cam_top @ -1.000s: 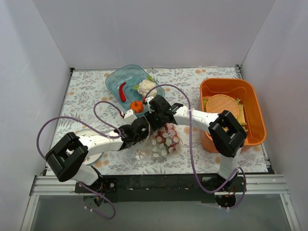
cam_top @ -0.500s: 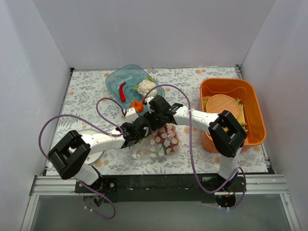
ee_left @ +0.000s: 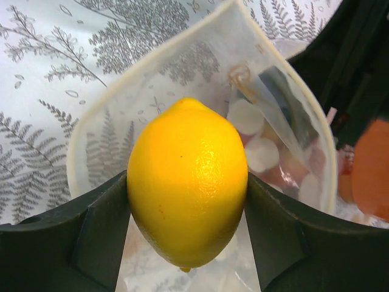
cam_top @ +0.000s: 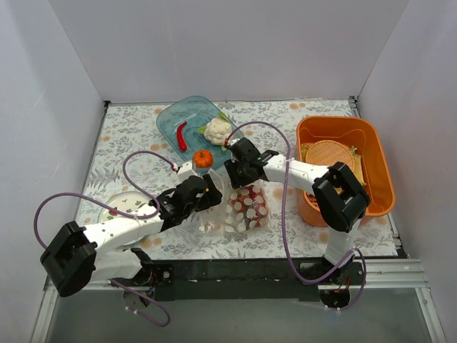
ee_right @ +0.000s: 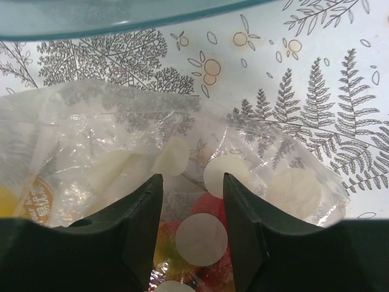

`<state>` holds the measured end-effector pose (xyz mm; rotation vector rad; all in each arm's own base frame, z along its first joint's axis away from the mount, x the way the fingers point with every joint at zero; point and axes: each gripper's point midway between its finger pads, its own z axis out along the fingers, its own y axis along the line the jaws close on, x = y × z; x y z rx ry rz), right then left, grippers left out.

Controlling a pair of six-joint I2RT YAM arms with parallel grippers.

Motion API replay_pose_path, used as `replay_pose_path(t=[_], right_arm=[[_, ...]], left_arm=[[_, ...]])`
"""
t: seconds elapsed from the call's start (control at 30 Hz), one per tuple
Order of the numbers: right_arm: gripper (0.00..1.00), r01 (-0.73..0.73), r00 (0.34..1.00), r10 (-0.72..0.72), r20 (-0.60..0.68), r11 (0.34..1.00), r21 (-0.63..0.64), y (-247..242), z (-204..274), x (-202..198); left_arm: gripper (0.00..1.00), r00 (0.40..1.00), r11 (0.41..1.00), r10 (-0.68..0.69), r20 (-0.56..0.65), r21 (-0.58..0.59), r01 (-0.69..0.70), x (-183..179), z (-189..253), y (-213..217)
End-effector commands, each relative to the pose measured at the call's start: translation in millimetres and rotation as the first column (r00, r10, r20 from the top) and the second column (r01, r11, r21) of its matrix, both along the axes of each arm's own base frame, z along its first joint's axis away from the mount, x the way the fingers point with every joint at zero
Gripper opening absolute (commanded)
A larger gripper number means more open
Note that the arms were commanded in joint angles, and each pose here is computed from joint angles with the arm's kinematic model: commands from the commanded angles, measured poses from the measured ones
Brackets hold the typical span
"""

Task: Open the zip-top bag and remove the fake food

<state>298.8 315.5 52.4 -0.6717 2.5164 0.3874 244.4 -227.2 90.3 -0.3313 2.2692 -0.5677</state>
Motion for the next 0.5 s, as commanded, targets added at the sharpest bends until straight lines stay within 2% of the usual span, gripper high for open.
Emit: replay_pose_path(t=[0.0,0.1,0.2,0.3,0.47], right_arm=[[0.52,0.061,0.996,-0.064,0.066,0.997,0.054,1,26,14],[0.51,0.087,0.992,-0.091,0.081,0.995,0.055,-2,28,18],[0.52,0.102,0.990,-0.108,0.095,0.993,0.066,-5,33,20],[0.52,0.108,0.988,-0.114,0.101,0.992,0.066,-6,35,20],[0.52,0.110,0.988,-0.116,0.101,0.992,0.060,-8,34,21]], left_arm=[[0.32,0.997,0.998,-0.059,-0.058,-0.036,0.057,-23,3,1],[0.32,0.996,0.995,-0.069,-0.052,-0.082,0.064,-31,16,4],[0.32,1.000,0.994,-0.004,-0.030,-0.108,0.001,-31,33,17],[0.32,0.998,0.993,0.055,-0.006,-0.101,-0.056,-30,51,31],[0.33,0.998,0.993,0.055,0.037,-0.106,-0.051,-28,83,36]])
